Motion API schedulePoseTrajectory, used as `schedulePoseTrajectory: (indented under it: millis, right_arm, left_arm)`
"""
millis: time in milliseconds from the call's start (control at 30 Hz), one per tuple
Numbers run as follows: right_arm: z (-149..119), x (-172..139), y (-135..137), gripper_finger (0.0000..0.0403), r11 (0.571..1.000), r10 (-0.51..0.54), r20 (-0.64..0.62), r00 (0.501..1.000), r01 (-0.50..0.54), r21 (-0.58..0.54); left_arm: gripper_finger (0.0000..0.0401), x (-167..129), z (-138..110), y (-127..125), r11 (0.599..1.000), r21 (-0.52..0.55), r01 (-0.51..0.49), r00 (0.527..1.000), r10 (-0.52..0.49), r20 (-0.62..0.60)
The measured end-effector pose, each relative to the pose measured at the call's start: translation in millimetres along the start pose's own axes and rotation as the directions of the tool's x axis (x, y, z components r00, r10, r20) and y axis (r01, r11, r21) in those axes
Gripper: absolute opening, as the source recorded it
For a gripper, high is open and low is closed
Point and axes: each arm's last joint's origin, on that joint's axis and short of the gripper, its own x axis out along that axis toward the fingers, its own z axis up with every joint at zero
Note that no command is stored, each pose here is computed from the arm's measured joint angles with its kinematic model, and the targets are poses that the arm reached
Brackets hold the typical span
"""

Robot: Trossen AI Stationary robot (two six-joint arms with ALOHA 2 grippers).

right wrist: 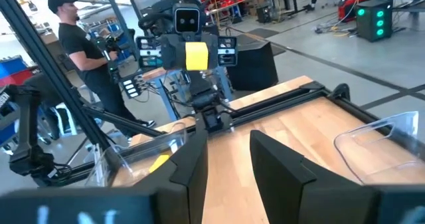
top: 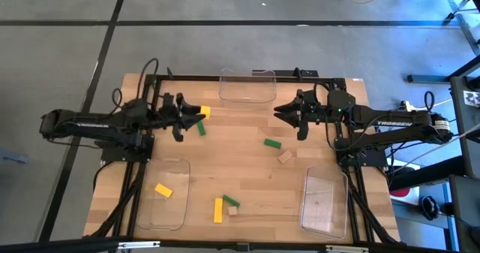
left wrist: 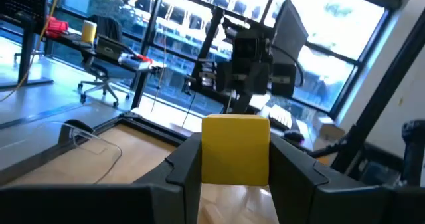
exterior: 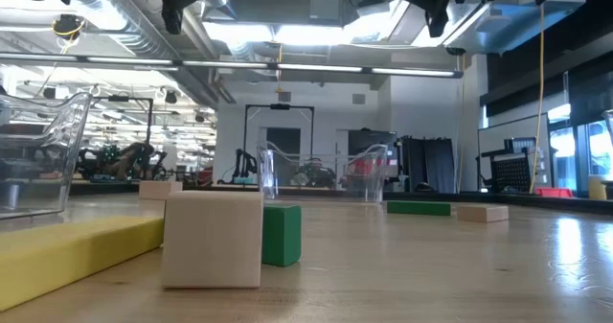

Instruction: Sort & place blocks by color

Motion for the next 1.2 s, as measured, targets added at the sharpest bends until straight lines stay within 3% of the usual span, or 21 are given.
schedulePoseTrajectory:
  millis: [633, 767, 867, 933, 1000, 1133, 1200]
  right_arm:
    - [0, 0, 0, 0.0116, 1.0, 0.003, -0.001, 1.0, -0.003, 0.004]
    - [0, 0, 0, 0.0116, 1.0, 0.002, 0.0, 1.0, -0.002, 0.003]
    - [0, 0, 0, 0.0116, 1.0, 0.002, 0.0, 1.0, -0.002, 0.003]
    - [0, 0, 0, 0.0116, 1.0, 0.002, -0.001, 1.0, -0.002, 0.003]
    - [0, 0, 0, 0.0116, 1.0, 0.002, -0.001, 1.0, -0.002, 0.003]
    - [0, 0, 0, 0.0117, 1.0, 0.002, -0.001, 1.0, -0.002, 0.0]
    - [0, 0, 0, 0.0116, 1.0, 0.002, -0.001, 1.0, -0.002, -0.001]
  left_arm:
    - [0.0126, 0, 0, -1, 1.0, 0.006, 0.001, 1.0, -0.001, 0.003]
    - [0.0126, 0, 1, -4, 0.998, -0.03, 0.061, 0.997, -0.062, -0.037]
    - [0.0126, 1, 8, -14, 0.986, -0.099, 0.131, 0.978, -0.145, -0.15]
    - [0.0126, 2, 9, -25, 0.978, -0.153, 0.141, 0.938, -0.181, -0.297]
    - [0.0126, 0, 9, -38, 0.975, -0.187, 0.12, 0.863, -0.196, -0.465]
    - [0.0125, -5, 7, -72, 0.974, -0.21, 0.091, 0.662, -0.216, -0.717]
    - [0.0125, -12, -2, -88, 0.978, -0.19, 0.087, 0.529, -0.207, -0.823]
